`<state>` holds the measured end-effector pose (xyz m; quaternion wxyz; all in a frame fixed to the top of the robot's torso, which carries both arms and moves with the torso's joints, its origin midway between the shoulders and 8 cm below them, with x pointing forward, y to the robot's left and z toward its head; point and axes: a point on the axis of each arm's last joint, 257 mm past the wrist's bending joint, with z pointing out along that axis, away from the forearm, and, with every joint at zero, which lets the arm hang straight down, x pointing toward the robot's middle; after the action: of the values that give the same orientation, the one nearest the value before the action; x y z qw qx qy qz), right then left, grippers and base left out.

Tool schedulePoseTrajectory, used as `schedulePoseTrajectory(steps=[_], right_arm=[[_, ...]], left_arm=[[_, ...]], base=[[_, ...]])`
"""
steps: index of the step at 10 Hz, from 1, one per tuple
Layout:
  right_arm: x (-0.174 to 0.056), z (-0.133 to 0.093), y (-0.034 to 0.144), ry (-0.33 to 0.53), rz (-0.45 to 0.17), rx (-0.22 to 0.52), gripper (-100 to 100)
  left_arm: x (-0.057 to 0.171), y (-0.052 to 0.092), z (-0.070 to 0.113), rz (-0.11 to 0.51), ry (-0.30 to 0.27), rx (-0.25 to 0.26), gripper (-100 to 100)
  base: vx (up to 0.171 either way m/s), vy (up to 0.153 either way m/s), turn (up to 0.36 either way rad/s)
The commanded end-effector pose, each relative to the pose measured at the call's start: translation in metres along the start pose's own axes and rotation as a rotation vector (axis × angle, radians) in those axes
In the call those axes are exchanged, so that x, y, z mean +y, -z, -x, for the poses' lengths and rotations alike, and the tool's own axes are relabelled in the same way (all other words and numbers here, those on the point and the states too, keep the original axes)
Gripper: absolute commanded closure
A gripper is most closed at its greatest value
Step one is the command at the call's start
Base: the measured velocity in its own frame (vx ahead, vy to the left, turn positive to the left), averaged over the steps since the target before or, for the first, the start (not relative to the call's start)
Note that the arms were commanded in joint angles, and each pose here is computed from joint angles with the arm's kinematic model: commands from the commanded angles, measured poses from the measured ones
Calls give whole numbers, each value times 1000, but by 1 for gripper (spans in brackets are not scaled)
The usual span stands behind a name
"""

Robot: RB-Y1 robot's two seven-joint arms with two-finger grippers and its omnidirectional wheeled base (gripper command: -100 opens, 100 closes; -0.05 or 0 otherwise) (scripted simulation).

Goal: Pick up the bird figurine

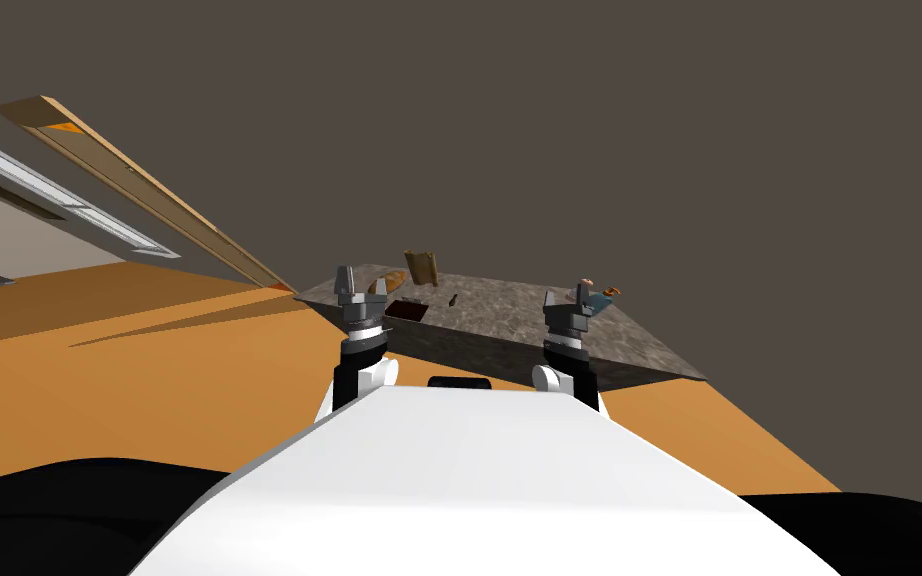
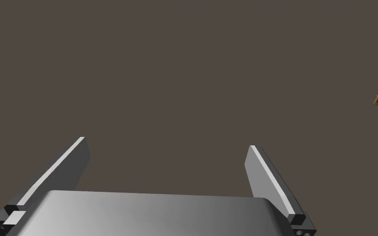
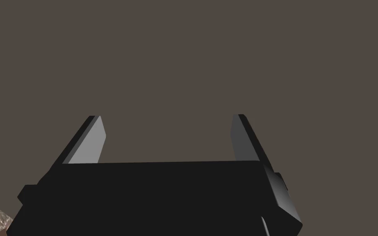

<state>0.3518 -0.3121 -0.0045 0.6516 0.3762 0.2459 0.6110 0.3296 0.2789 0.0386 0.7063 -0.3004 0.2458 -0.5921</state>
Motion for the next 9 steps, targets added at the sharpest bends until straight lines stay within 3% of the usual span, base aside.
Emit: schedulePoseTrajectory(steps=[1,6,7,9], right_arm=[[0,0,0,0,0,0,0],[0,0,0,0,0,0,0],[0,0,0,0,0,0,0],[0,0,0,0,0,0,0]], left_arm=[[8,-1,-5,15,4,35,-100],[66,-11,-23,139,63,150,-100],[69,-10,-23,143,63,150,-100],[100,-18,-27,214,102,178,-100]], base=[[-10,-11,-29],[-44,-50,-68],[-46,-48,-24],[-35,-52,-87]])
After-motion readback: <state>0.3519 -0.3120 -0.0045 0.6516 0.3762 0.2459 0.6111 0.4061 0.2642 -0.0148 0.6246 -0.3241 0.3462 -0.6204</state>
